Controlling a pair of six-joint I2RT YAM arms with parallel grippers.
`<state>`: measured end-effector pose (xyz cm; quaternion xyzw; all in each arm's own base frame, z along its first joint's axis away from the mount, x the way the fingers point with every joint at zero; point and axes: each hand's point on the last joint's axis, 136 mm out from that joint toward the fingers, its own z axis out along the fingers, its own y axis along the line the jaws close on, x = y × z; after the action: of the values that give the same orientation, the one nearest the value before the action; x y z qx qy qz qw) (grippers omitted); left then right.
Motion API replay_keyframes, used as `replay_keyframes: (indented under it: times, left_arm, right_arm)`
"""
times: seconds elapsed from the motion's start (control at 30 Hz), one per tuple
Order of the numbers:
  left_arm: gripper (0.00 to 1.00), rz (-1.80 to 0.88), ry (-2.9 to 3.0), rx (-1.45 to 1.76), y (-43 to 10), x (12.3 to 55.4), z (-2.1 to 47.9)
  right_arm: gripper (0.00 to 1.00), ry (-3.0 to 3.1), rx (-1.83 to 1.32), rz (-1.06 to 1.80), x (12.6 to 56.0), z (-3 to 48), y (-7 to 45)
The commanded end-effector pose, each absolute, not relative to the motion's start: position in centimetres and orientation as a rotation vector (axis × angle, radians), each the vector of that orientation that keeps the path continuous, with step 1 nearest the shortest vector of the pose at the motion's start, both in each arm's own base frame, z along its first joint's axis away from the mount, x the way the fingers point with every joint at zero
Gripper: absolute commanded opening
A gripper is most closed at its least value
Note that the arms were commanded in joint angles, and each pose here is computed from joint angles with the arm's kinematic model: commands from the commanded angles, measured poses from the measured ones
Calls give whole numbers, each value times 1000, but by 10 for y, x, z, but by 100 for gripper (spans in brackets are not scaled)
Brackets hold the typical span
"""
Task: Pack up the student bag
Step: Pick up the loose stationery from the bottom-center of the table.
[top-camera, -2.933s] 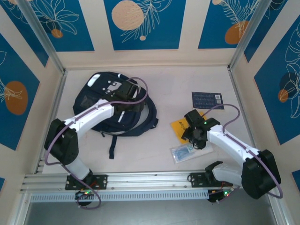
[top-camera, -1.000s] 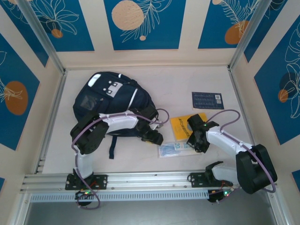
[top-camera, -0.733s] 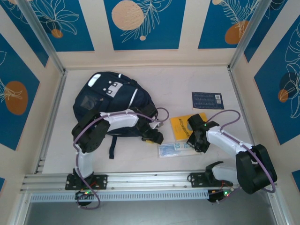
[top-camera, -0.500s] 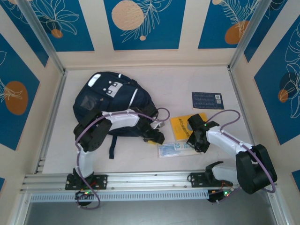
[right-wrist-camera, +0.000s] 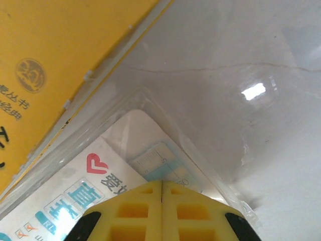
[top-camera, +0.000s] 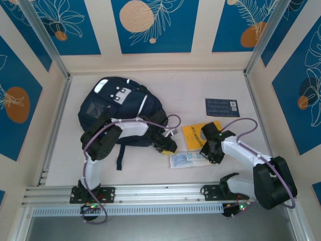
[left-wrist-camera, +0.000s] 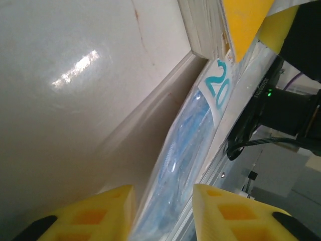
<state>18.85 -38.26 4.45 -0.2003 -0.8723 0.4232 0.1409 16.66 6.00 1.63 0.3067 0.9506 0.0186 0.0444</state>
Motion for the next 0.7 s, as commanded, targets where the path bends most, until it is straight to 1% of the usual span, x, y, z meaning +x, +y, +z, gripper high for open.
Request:
replay_keyframes:
  times: [0.0,0.2,0.3,0.37,0.43,0.5,0.57,0.6,0.67]
  left_arm:
    - [30,1352,-2426,-585,-395,187,59]
    - [33,1336,-2375,-519,-396,183,43]
    - [33,1348,-2344,-492,-399,181,38]
    - [31,1348,-2329,-485,-400,180,36]
    - [27,1351,-2326,-488,-401,179,37]
    - [13,1349,-2330,-495,-401,179,38]
    - [3,1348,-2336,-511,-399,178,42]
    - [0,1343,-2341,-521,-398,177,45]
    - [0,1340,-2355,-549,-393,176,54]
  right_arm:
    - [3,2912,917,257,172,13,83]
    - [3,2916,936,308,171,12,88]
    - [3,2908,941,319,171,12,89]
    - [3,2901,936,330,172,14,89]
    - [3,2891,935,336,173,16,89]
    - [4,2880,943,344,173,17,89]
    - [4,2867,952,349,173,19,89]
    - [5,2861,953,349,173,21,88]
    - [11,2841,945,348,173,28,85]
